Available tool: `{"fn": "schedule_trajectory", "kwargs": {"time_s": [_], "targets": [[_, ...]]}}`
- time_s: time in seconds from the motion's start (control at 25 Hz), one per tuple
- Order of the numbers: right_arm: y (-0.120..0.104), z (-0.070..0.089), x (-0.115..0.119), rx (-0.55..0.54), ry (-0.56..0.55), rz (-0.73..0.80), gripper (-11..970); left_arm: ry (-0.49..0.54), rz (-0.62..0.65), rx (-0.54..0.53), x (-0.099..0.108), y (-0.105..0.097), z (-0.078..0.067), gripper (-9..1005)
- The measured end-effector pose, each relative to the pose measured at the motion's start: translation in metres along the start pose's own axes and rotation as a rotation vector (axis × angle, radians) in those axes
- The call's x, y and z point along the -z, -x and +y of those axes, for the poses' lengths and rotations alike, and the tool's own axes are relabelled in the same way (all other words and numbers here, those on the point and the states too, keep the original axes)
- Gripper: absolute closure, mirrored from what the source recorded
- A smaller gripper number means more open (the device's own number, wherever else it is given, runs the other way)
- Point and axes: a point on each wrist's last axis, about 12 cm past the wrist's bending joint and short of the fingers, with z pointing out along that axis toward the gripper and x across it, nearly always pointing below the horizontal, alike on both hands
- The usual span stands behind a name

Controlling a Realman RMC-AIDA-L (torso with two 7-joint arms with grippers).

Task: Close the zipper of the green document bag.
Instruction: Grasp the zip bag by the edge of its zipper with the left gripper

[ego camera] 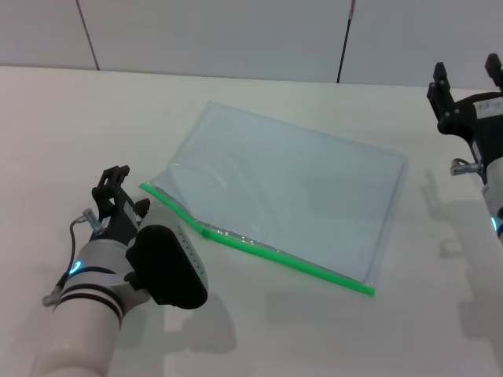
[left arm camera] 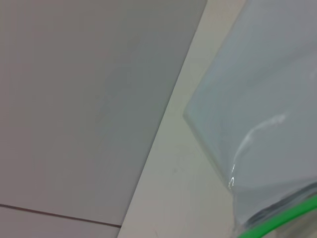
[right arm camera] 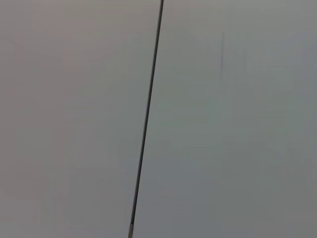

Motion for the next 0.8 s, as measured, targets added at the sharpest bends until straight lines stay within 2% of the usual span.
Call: {"fn": "schedule_trajectory", "kwargs": {"time_s": [0.52,0.8], "targets": [[0.001,0.001,0.000,-0.001,0.000,-0.003,288,0.010,-0.006,-0.044,-0.005,0.004,0.004,338],[0.001,0.001,0.000,-0.002,-0.001,-0.004,290,-0.019,-0.009,-0.078,-0.012,0.007,0.004,339]]}}
